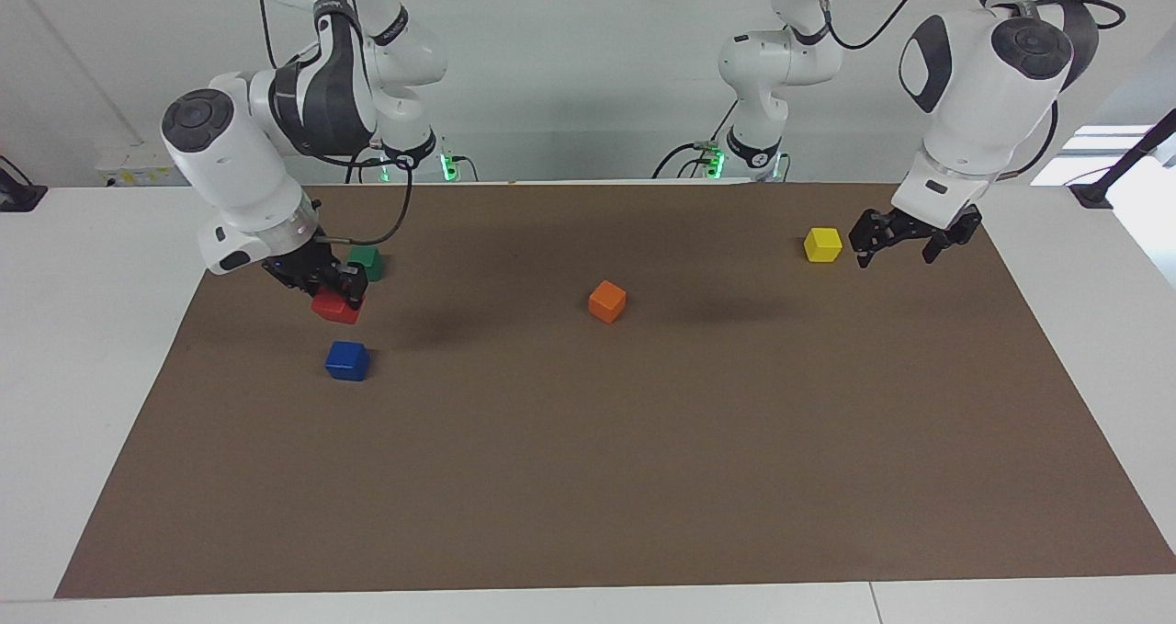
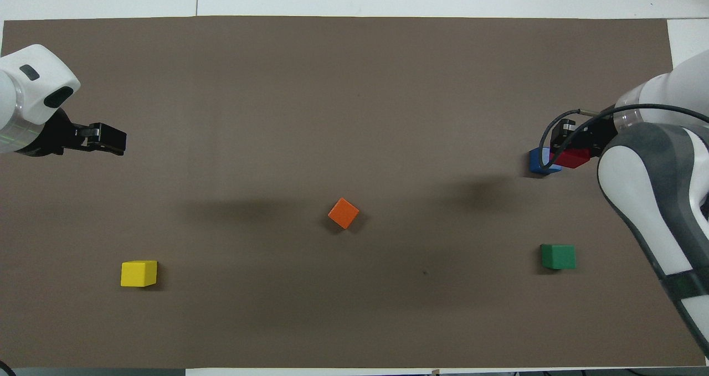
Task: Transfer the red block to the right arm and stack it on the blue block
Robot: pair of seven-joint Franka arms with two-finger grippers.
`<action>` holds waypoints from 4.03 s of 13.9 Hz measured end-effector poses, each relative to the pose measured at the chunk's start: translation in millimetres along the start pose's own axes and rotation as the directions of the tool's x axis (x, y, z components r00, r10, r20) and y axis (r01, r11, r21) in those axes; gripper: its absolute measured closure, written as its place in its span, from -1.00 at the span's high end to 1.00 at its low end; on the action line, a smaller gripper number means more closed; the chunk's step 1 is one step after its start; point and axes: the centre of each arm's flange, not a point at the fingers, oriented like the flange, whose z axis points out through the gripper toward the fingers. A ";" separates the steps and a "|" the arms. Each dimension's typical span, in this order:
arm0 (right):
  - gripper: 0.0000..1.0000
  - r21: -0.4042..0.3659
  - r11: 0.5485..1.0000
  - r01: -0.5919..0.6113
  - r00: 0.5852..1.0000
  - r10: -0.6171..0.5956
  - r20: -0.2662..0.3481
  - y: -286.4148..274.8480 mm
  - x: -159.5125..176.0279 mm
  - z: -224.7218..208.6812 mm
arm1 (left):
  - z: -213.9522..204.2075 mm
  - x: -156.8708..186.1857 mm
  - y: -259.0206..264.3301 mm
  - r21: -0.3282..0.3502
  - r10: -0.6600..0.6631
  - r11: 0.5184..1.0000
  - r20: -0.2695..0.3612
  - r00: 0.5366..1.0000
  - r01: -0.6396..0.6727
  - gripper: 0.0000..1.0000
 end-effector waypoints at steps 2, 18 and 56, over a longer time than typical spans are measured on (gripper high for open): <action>0.10 -0.017 1.000 0.005 0.999 -0.005 -0.034 3.9 4.4 16.6 | -6.6 -6.8 2.6 0.002 0.004 1.000 0.011 1.000 -0.004 1.00; 0.10 -0.028 1.000 -0.003 0.995 0.000 -0.103 24.7 6.6 105.7 | -8.4 -26.9 -10.0 -0.027 -0.028 0.999 0.072 0.997 0.030 1.00; 1.00 -0.049 0.997 0.062 0.997 -0.064 -0.048 11.8 3.1 -48.7 | -24.0 -8.6 -15.4 -0.032 -0.033 0.999 0.054 0.998 0.035 1.00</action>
